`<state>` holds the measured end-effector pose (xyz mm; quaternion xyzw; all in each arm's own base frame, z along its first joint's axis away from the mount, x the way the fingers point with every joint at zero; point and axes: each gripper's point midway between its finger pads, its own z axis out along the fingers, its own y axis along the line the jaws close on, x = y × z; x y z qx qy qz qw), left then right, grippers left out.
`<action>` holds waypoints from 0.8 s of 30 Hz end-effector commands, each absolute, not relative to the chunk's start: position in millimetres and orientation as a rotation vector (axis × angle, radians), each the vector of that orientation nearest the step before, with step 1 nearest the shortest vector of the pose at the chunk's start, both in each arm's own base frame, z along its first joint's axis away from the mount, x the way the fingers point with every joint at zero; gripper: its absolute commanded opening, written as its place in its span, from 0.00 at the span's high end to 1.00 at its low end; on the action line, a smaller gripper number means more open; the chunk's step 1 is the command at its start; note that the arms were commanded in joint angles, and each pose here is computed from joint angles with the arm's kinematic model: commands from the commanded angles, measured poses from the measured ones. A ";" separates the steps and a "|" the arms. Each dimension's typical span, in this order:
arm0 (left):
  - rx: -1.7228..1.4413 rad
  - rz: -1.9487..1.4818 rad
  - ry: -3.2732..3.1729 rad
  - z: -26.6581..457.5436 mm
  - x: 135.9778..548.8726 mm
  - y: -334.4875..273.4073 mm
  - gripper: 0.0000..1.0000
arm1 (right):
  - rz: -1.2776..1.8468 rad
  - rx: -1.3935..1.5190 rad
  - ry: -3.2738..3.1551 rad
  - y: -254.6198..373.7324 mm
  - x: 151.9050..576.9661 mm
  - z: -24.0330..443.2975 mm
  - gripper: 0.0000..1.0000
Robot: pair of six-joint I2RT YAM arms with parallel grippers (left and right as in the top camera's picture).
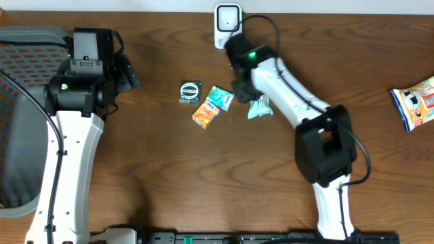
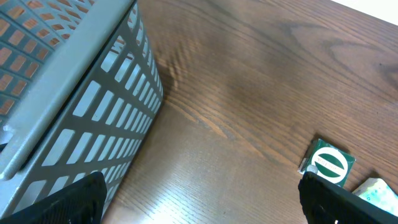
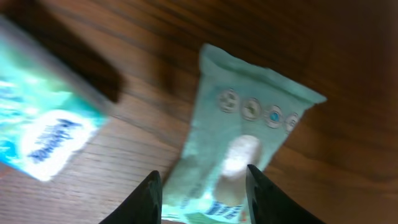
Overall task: Scan the item barcode
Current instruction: 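Raise the green packet toward the scanner with the right gripper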
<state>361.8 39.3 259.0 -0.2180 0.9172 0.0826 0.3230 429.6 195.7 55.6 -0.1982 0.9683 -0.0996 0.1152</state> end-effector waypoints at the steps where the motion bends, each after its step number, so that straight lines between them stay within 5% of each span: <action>1: -0.565 0.241 2.410 259.0 361.6 42.7 0.02 | -0.439 -0.593 2.750 205.1 426.7 61.2 0.60; 24: -0.565 0.241 2.410 259.0 361.6 42.7 0.02 | -0.803 -0.521 2.636 166.6 398.2 1.3 0.58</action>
